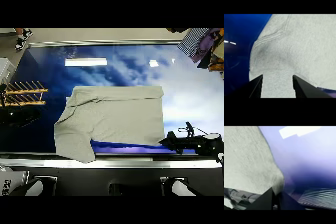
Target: Fold the clothes and pants, and hang the long-sleeved shirts on hangers.
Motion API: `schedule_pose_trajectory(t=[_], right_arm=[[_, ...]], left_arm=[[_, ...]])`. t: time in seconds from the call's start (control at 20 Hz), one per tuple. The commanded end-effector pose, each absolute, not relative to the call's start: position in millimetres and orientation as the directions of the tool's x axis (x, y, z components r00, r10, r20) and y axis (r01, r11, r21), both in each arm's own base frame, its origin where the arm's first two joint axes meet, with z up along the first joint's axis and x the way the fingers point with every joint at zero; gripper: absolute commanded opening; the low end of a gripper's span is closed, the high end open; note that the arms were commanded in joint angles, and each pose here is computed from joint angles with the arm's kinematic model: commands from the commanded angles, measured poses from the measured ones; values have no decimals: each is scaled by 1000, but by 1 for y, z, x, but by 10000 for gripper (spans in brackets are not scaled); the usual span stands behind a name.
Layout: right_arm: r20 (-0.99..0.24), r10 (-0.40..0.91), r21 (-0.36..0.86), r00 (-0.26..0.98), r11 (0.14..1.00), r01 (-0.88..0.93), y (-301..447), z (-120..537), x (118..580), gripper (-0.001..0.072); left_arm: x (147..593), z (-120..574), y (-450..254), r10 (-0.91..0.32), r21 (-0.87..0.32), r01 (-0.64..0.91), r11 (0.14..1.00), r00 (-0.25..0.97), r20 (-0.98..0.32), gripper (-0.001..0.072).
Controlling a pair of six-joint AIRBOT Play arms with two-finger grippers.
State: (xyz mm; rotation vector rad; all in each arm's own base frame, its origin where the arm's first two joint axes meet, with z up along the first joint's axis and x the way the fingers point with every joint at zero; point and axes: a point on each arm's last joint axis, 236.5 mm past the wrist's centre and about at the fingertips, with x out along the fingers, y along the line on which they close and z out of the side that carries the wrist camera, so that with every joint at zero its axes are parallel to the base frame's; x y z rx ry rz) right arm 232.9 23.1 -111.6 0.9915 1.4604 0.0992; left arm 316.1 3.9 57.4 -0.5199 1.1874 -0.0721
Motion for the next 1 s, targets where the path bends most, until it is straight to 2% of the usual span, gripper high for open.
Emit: schedule_pose_trajectory(t=[0.0,0.1,0.25,0.5,0.95], right_arm=[[-763,615,621,201,610,492,25,-110,237,34],[-755,626,627,194,605,491,27,-108,235,34],[-738,654,639,170,594,488,34,-104,230,34],[-707,692,656,148,562,504,43,-96,225,34],[-682,715,673,155,532,513,48,-91,226,34]], left_arm=[[309,44,22,-302,-406,-231,884,382,-874,441],[299,19,42,-290,-416,-302,858,384,-877,441],[286,-18,45,-353,-503,-328,800,421,-836,441],[266,-75,42,-346,-493,-403,771,385,-856,441],[274,-97,17,-460,-583,-355,730,375,-805,440]])
